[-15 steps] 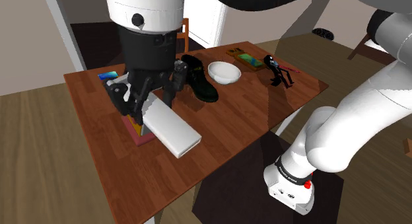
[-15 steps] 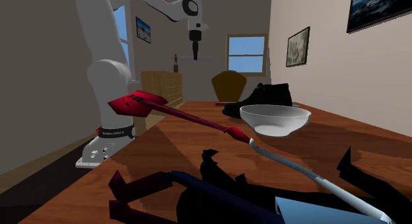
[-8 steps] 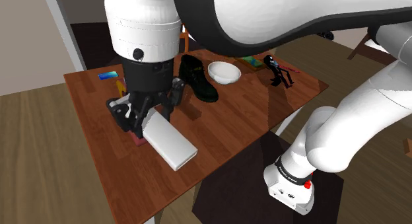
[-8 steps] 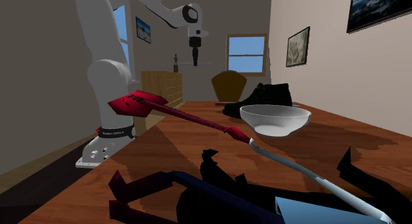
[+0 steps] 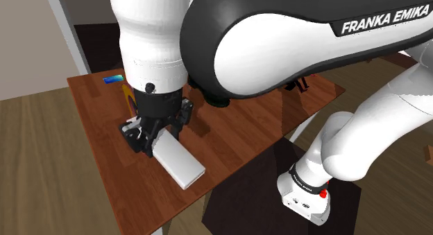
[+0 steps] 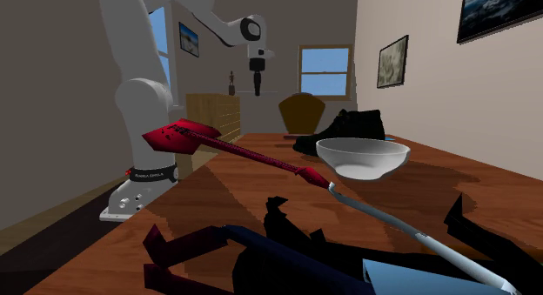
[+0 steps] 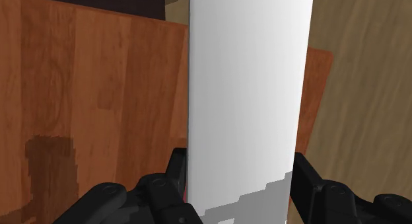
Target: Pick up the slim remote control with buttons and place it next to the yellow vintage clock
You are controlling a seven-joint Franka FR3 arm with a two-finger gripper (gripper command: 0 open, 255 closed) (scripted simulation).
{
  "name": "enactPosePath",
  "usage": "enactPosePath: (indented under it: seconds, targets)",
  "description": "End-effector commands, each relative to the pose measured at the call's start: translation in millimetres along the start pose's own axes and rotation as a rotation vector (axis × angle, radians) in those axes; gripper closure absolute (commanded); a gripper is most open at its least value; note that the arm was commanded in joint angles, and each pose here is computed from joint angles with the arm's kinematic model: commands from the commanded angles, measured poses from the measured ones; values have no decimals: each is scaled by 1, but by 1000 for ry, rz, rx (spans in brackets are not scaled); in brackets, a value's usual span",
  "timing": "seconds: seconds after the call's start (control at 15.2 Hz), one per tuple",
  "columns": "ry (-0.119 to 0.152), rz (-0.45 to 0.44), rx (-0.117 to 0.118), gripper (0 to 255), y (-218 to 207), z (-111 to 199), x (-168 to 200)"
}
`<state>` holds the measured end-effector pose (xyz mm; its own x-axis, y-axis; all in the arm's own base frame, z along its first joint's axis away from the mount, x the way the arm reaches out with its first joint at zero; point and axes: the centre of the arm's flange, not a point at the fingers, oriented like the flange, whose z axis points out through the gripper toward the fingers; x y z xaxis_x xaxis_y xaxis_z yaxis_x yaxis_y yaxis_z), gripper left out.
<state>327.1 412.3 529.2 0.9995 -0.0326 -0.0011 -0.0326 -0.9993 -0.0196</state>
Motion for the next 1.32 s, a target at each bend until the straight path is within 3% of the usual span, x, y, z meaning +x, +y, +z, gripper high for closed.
enactPosePath:
  seconds: [0.0, 1.25]
  targets:
    - [1, 0, 1, 255, 0, 11, 1]
    - [1, 0, 1, 255, 2, 111, 1]
